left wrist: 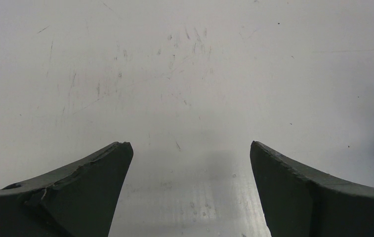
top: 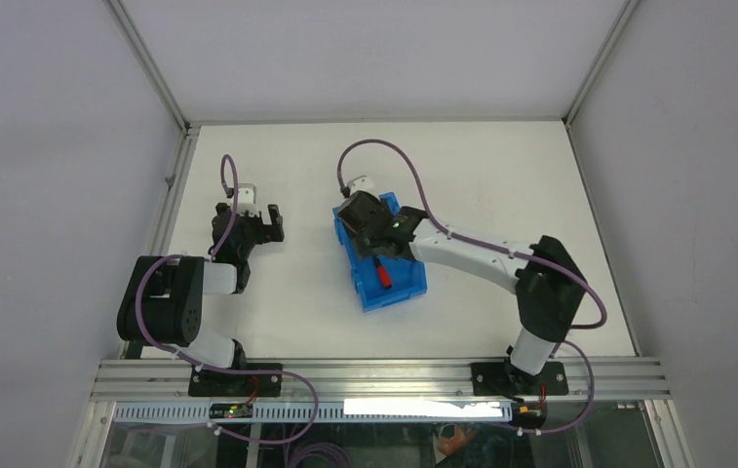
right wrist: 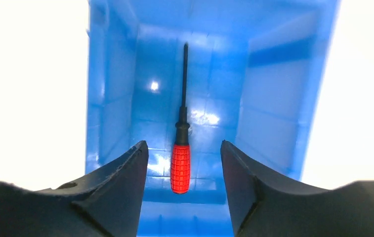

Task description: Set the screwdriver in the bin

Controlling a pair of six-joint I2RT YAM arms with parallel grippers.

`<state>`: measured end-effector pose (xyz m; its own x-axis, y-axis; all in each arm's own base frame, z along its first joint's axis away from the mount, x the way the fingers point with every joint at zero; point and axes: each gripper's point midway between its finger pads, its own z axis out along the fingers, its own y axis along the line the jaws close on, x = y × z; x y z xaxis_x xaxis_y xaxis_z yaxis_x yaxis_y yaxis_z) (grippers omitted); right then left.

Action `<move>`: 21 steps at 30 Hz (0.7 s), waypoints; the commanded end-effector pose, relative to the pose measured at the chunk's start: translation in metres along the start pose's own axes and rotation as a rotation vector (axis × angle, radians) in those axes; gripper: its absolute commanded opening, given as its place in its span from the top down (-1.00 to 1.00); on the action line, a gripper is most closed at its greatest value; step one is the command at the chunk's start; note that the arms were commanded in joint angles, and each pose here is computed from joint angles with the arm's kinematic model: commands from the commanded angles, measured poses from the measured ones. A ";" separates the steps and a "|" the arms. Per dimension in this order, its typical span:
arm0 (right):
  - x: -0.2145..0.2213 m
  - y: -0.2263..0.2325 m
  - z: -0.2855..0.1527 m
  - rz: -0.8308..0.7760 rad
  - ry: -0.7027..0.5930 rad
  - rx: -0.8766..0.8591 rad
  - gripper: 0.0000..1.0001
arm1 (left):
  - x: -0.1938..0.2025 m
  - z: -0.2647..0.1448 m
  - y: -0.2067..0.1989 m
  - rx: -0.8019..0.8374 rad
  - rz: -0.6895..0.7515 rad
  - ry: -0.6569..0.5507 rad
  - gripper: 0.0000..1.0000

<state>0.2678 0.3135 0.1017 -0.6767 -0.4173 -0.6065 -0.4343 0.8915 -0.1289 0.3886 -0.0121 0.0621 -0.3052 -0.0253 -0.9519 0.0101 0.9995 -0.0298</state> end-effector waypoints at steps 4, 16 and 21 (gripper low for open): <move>-0.077 -0.074 -0.081 0.092 -0.231 0.042 -0.77 | -0.017 0.000 -0.005 0.015 -0.016 -0.055 -0.98; -0.017 -0.275 -0.089 0.479 -0.146 0.294 -0.99 | -0.017 0.000 -0.005 0.015 -0.016 -0.054 -0.98; 0.011 -0.322 -0.100 0.617 -0.115 0.381 -0.99 | -0.017 0.000 -0.005 0.014 -0.015 -0.054 -0.98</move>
<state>0.3505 0.0198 0.2013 -0.6828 0.1238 -0.7200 0.2217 0.9742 -0.0427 0.3886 -0.0121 0.0621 -0.3052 -0.0253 -0.9519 0.0101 0.9995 -0.0298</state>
